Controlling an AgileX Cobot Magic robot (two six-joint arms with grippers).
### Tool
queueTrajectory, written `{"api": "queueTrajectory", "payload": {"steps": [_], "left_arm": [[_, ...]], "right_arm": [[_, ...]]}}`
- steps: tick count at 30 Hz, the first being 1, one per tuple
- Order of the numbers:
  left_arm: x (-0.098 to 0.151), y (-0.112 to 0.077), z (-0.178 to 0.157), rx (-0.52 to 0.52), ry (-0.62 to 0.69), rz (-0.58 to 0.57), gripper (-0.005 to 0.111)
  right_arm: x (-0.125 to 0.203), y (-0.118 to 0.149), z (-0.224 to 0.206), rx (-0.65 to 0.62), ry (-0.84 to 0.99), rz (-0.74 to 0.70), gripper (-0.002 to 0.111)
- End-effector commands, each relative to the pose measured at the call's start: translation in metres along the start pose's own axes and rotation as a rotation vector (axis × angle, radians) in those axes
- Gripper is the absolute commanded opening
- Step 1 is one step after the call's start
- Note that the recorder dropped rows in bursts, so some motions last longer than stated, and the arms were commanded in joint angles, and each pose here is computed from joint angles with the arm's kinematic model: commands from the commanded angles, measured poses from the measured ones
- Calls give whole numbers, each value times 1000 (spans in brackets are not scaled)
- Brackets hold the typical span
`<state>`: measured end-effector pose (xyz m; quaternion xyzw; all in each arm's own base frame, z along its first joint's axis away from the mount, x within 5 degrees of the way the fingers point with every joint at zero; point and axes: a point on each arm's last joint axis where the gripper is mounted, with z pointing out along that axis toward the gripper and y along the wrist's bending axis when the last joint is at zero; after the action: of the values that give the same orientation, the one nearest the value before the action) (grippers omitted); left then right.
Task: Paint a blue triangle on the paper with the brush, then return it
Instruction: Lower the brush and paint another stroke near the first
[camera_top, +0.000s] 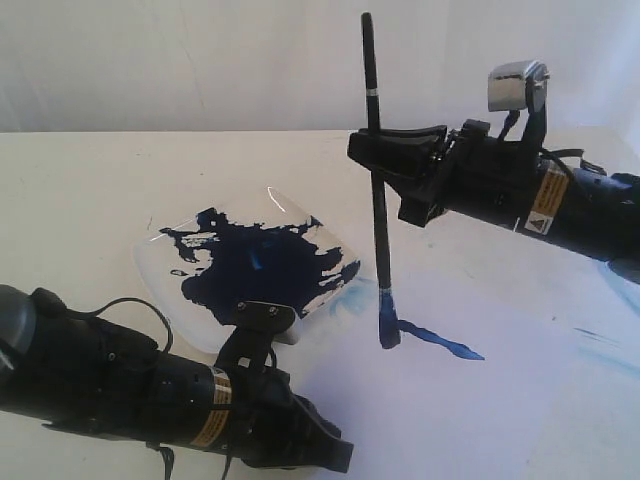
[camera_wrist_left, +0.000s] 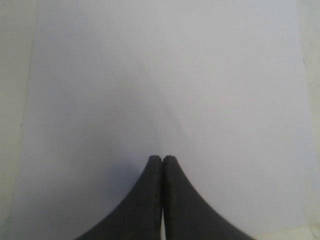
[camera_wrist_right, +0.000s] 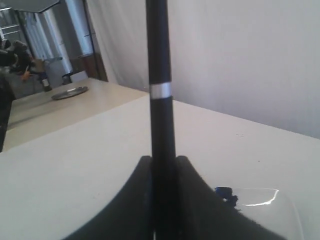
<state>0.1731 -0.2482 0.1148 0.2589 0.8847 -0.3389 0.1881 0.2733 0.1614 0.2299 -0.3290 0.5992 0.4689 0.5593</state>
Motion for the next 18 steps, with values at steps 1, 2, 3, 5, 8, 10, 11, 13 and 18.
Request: {"api": "queueTrajectory", "payload": {"steps": [1,2,3,5,8,10,11,13,18], "left_arm": [[8,9,0,-79,42,17,0],[8,9,0,-79,42,17,0],[8,9,0,-79,42,17,0],[8,9,0,-79,42,17,0],[8,9,0,-79,42,17,0],[8,9,0,-79,42,17,0],[8,9,0,-79,42,17,0],[8,9,0,-79,42,17,0],[8,9,0,-79,42,17,0]], "right_arm": [[0,5,-12,108,-15,-54,0],[-1,6,-16,151,2,-64,0],[-5,9,-21,192,3,-84,0],[-14,19,-30,231,-29,-108,0],[-15,30,-36,262,-44,-133,0],[-12,37,-38,297,-48,-140,0],[-10,40,-39,298,-48,-142,0],[-7,47,-38,266,-50,-168,0],[-5,55,-36,215,-61,-178,0]]}}
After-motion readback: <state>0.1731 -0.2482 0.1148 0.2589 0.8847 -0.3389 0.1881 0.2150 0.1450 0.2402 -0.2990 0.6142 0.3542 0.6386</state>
